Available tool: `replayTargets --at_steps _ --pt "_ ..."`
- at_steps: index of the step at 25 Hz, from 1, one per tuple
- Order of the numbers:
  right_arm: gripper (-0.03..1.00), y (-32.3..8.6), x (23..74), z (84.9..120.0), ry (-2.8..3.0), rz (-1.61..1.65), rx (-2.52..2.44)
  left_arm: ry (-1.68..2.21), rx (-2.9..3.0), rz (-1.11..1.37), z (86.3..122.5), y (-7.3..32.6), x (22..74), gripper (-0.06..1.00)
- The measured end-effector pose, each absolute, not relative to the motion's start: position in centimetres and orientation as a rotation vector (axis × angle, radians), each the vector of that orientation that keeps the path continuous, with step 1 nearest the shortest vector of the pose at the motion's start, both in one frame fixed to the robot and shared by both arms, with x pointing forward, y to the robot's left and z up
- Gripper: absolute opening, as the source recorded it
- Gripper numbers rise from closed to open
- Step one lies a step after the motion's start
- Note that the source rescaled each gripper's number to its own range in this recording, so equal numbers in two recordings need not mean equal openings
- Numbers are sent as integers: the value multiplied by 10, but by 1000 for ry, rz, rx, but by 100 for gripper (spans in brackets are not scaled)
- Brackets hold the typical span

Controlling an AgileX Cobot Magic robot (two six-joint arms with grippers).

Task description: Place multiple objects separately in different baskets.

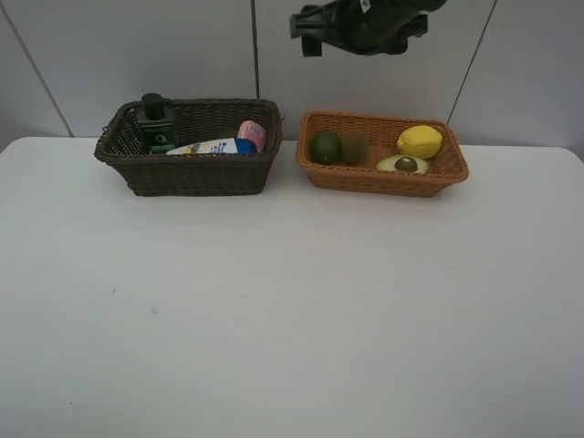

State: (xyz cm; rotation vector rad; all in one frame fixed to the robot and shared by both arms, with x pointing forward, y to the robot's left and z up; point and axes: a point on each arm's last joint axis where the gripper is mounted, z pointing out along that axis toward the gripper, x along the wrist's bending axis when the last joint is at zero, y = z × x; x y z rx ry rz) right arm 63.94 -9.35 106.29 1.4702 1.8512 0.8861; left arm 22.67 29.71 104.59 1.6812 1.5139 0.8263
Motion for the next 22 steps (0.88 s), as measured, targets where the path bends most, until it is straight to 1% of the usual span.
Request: replayTargets --at_steps 4,11,13,16,19,22 --pt "98 -154 651 1067 1798 698 1614 1514 1681 826 1046 297 227 100" --pt "98 -269 660 1056 1730 461 1945 1514 1681 826 1046 297 227 100" --pt "98 -292 655 1053 1727 418 2036 1514 1681 826 1046 297 227 100" --pt "98 -312 640 1056 1719 389 2114 1514 1681 826 1046 297 227 100" --pt "98 -315 616 1070 1713 391 2100 1514 1681 826 1046 297 227 100" --pt "98 -314 579 1090 1701 418 2070 1514 1681 826 1046 297 227 100"
